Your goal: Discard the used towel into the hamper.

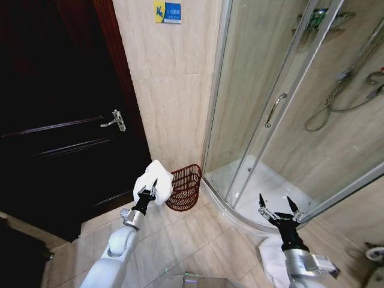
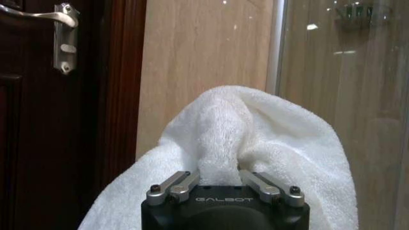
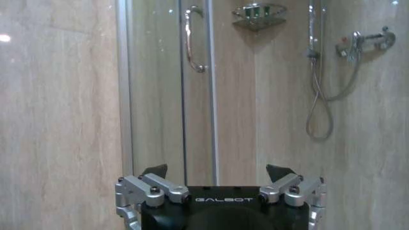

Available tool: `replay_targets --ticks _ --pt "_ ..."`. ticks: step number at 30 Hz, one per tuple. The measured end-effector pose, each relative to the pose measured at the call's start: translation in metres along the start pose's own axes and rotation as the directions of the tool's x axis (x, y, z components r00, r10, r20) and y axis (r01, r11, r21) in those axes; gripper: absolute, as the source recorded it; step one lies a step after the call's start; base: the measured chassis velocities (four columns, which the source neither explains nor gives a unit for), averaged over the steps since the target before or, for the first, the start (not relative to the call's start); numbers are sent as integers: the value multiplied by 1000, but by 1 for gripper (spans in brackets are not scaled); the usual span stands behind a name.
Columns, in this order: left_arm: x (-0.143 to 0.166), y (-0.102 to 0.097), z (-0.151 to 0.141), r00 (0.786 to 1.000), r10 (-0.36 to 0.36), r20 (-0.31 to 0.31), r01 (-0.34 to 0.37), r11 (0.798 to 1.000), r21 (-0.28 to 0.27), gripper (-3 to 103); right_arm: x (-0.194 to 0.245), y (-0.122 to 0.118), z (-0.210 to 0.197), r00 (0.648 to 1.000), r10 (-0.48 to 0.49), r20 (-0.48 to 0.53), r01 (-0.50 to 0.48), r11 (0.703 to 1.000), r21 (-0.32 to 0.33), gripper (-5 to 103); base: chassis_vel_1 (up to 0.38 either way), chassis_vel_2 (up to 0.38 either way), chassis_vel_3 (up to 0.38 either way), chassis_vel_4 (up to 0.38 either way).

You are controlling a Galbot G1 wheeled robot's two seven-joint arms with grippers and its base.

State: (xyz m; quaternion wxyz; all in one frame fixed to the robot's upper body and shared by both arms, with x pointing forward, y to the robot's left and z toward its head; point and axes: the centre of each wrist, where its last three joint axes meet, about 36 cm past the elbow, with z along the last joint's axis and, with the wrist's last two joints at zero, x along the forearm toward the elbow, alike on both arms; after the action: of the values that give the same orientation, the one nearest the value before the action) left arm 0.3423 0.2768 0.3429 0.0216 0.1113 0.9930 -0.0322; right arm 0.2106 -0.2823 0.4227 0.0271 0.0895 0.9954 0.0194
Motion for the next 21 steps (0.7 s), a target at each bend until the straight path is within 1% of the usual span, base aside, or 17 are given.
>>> replay_targets --ticks 1,2,3,5,6,7,8,10,11,13,14,16,17,21 --pt "0 1 0 1000 1 0 -1 1000 -2 11 -1 -2 0 1000 -8 0 8 1000 -15 100 0 0 0 0" --pt "0 2 -2 1000 5 0 -5 1000 -10 11 -1 -7 -2 999 -37 -8 37 999 -33 100 0 0 0 0" --pt "0 2 -2 1000 5 0 -5 1000 -10 11 -1 -7 -2 999 -37 -8 37 999 -33 100 0 0 0 0" --pt "2 3 -4 1000 8 0 -8 1000 -16 11 2 -14 -3 997 -82 -6 82 996 -30 100 0 0 0 0" --pt "3 3 -6 1000 13 -1 -13 1000 -18 11 5 -17 -1 993 -119 -5 119 993 -17 100 0 0 0 0" --pt "3 3 -6 1000 13 -1 -13 1000 -18 11 5 -17 -1 993 -119 -5 119 993 -17 100 0 0 0 0" --pt "5 2 -8 1000 15 -2 -15 1000 -18 11 7 -18 0 989 -145 -7 145 989 -8 100 0 0 0 0" --pt "6 0 -9 1000 18 0 -18 1000 -16 11 11 -10 -2 985 -172 -8 172 985 -14 100 0 0 0 0" --pt "6 0 -9 1000 18 0 -18 1000 -16 11 11 -10 -2 985 -172 -8 172 985 -14 100 0 0 0 0" --pt "6 -2 -9 1000 17 1 -17 1000 -15 11 10 2 -4 986 -168 3 168 986 -15 100 0 0 0 0" --pt "6 -3 -10 1000 18 3 -18 1000 -15 11 7 7 -4 986 -163 12 163 987 -4 100 0 0 0 0" --pt "6 -4 -11 1000 18 6 -18 1000 -15 11 6 12 -5 987 -158 18 158 987 3 100 0 0 0 0" --pt "5 -3 -11 1000 19 9 -19 1000 -16 11 5 18 -8 988 -156 18 156 988 0 100 0 0 0 0" --pt "2 0 -14 1000 20 15 -19 1000 -20 11 6 25 -12 987 -162 6 162 987 -11 100 0 0 0 0"
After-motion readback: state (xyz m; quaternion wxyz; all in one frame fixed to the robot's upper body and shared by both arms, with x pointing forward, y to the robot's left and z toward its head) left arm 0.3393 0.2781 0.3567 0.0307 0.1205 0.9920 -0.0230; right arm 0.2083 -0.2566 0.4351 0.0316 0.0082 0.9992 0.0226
